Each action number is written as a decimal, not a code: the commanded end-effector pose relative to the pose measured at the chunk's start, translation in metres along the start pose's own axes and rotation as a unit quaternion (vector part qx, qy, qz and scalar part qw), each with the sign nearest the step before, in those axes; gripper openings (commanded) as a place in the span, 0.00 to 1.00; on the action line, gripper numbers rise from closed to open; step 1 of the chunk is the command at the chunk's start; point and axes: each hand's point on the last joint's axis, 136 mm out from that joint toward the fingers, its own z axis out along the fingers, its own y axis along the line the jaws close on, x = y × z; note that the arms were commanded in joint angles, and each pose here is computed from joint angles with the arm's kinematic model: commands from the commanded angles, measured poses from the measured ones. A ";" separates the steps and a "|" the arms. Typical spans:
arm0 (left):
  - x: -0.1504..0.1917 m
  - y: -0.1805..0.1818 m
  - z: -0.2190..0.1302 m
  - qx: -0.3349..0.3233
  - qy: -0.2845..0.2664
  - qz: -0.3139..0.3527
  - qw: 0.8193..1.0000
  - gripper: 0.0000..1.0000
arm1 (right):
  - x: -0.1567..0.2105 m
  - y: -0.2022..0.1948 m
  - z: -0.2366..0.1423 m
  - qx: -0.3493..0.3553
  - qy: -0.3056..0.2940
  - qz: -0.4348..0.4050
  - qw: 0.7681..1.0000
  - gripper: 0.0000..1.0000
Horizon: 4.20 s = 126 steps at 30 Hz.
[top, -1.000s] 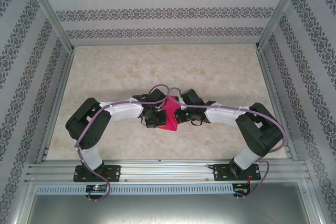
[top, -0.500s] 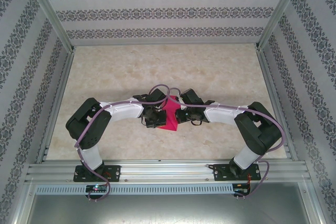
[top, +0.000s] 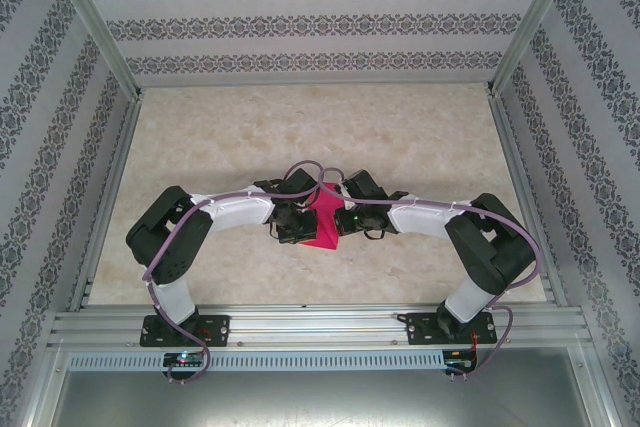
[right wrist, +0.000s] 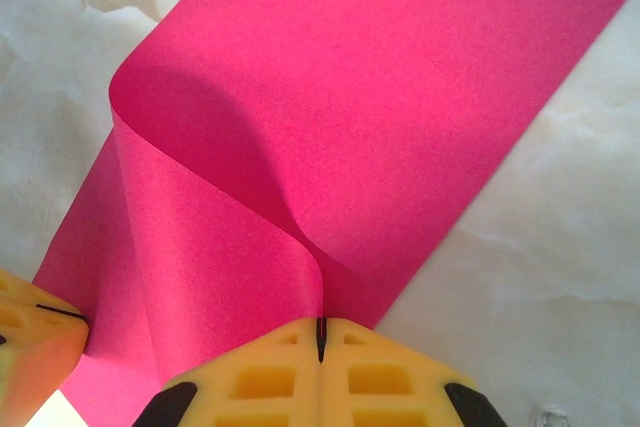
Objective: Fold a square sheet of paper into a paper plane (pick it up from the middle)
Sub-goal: Fold the triangle a second time at the center of the table.
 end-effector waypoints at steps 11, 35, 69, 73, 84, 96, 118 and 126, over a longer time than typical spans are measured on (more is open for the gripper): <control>0.005 0.015 0.012 -0.036 0.009 0.010 0.999 0.07 | 0.008 -0.008 0.008 0.019 0.008 0.018 1.000 0.00; -0.055 -0.060 -0.041 0.176 -0.090 -0.029 0.980 0.00 | 0.014 -0.008 0.011 0.018 0.016 0.020 1.000 0.00; -0.028 0.014 0.041 0.073 -0.028 -0.079 0.994 0.02 | -0.012 0.008 -0.013 -0.001 -0.017 0.031 0.999 0.24; -0.028 0.014 0.037 0.070 -0.026 -0.071 0.995 0.02 | -0.024 0.009 -0.045 0.006 -0.058 0.052 0.997 0.34; -0.030 0.008 0.032 0.077 -0.027 -0.064 0.995 0.02 | 0.000 0.058 -0.036 -0.158 -0.031 0.156 0.974 0.01; -0.030 0.007 0.032 0.077 -0.026 -0.063 0.995 0.02 | 0.006 0.065 -0.008 -0.168 0.001 0.179 0.969 0.00; -0.028 0.010 0.032 0.070 -0.023 -0.062 0.995 0.02 | 0.045 0.038 0.012 -0.136 0.054 0.213 0.966 0.01; -0.028 0.010 0.033 0.070 -0.021 -0.061 0.995 0.02 | 0.023 0.051 -0.020 -0.158 0.025 0.208 0.965 0.05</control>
